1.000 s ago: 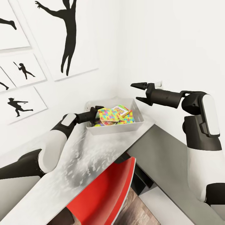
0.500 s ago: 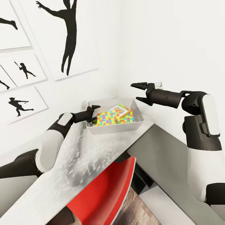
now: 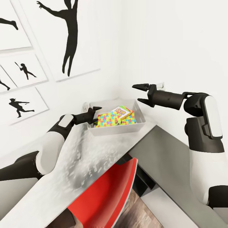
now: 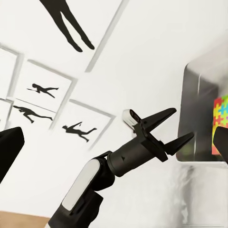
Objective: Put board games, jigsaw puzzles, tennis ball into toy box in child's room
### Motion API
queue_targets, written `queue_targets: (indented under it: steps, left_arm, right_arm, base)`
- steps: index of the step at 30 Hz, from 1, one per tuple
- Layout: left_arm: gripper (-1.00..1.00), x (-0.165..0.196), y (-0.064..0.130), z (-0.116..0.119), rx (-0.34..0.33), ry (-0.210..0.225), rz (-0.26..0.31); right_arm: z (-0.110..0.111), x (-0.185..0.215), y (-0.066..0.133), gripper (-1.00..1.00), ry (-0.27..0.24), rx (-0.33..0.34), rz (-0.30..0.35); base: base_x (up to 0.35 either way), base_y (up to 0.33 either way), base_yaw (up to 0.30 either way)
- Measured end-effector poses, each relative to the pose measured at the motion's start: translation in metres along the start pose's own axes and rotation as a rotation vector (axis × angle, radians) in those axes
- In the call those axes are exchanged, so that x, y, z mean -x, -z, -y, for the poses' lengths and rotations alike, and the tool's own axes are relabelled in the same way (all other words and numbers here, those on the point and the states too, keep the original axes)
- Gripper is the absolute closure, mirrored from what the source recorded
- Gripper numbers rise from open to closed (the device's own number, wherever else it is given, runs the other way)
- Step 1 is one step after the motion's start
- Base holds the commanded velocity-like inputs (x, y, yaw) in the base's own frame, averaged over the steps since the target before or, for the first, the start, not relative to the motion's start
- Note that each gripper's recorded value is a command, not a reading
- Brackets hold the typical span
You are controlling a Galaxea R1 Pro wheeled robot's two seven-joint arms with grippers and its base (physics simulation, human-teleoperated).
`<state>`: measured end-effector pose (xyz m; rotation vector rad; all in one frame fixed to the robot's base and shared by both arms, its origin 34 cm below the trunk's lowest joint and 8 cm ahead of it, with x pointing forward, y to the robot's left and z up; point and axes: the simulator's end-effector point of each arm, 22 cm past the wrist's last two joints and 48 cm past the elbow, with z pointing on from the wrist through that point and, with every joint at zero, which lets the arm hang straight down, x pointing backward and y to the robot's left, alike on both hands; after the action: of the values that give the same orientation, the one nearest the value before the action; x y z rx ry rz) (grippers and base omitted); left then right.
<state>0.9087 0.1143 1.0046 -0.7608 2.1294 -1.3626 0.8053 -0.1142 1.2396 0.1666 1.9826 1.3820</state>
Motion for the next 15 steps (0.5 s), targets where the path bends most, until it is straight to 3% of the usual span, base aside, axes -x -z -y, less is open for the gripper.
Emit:
queue_targets:
  steps: [15]
  left_arm:
    - [-1.00, -0.0034, 0.0026, 0.0037, -0.003, 0.001, -0.019]
  right_arm:
    - [-0.0058, -0.0021, -0.0015, -1.00, 0.004, 0.007, -0.003]
  base:
    - [-0.174, 0.000, 0.000]
